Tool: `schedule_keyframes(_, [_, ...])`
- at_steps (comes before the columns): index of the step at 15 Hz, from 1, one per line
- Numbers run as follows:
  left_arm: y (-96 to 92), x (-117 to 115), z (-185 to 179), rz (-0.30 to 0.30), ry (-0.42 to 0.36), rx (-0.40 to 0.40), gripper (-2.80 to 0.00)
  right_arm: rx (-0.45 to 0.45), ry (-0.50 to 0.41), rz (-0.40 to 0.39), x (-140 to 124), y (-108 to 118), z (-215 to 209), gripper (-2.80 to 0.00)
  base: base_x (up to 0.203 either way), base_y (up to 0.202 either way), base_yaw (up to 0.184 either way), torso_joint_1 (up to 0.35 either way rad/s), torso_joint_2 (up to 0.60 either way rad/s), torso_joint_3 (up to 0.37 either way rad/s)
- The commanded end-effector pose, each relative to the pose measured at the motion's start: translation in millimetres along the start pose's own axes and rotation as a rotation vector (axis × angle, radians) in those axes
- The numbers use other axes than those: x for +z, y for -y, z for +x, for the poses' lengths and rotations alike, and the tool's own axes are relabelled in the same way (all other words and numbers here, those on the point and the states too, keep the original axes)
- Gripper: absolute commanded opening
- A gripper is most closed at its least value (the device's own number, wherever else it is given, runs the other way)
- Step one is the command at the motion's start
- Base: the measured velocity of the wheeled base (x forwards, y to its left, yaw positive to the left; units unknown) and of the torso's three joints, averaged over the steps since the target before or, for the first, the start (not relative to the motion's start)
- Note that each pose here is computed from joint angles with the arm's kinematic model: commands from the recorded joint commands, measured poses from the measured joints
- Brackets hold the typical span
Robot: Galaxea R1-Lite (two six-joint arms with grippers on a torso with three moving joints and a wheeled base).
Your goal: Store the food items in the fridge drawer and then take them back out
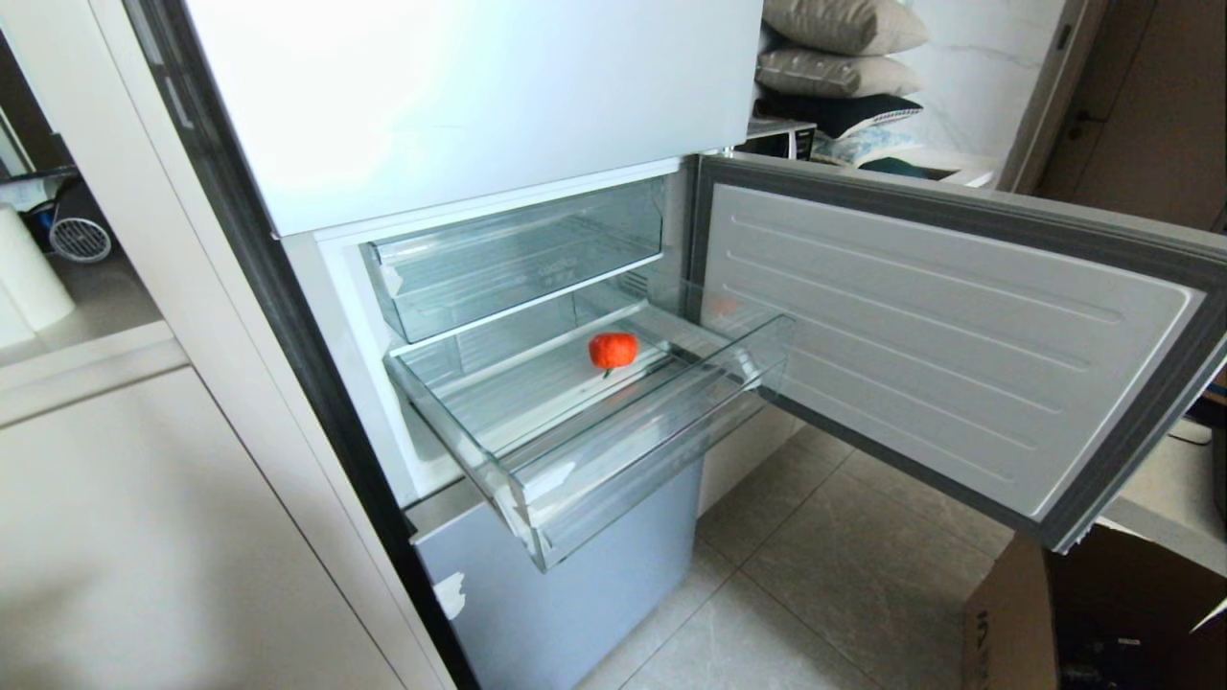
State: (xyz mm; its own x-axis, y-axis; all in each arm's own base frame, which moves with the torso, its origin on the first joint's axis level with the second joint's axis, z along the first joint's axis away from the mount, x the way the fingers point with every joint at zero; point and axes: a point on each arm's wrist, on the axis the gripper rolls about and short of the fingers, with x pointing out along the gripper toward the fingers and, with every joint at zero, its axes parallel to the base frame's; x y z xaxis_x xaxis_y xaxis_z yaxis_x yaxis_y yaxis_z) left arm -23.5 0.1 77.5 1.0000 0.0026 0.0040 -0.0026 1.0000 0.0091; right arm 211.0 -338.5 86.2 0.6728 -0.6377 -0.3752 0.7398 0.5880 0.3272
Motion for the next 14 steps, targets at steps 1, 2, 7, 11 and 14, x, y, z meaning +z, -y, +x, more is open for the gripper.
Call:
schedule_keyframes(1, [0.0,0.0,0.0,0.000,0.001,0.001,-2.80,0.002,0.013,0.002,3.7,-1.2,-5.4,0.00,0.000,0.000,0.000,0.000,0.00,0.000])
schedule_keyframes(2, [0.0,0.0,0.0,0.000,0.001,0.001,-2.80,0.005,0.024,0.004,7.4,-3.2,-10.3,0.00,0.000,0.000,0.000,0.000,0.00,0.000])
schedule_keyframes(7, [0.0,0.0,0.0,0.000,0.001,0.001,-2.80,0.059,0.124,-0.016,37.1,-27.4,-68.3,0.00,0.000,0.000,0.000,0.000,0.00,0.000])
schedule_keyframes(11, [0.0,0.0,0.0,0.000,0.001,0.001,-2.80,0.187,0.163,-0.045,41.1,-49.1,-133.6,-2.80,0.000,0.000,0.000,0.000,0.00,0.000])
schedule_keyframes(14, [0.0,0.0,0.0,0.000,0.001,0.001,-2.80,0.277,0.160,-0.072,29.9,-63.1,-169.0,-2.80,0.000,0.000,0.000,0.000,0.00,0.000])
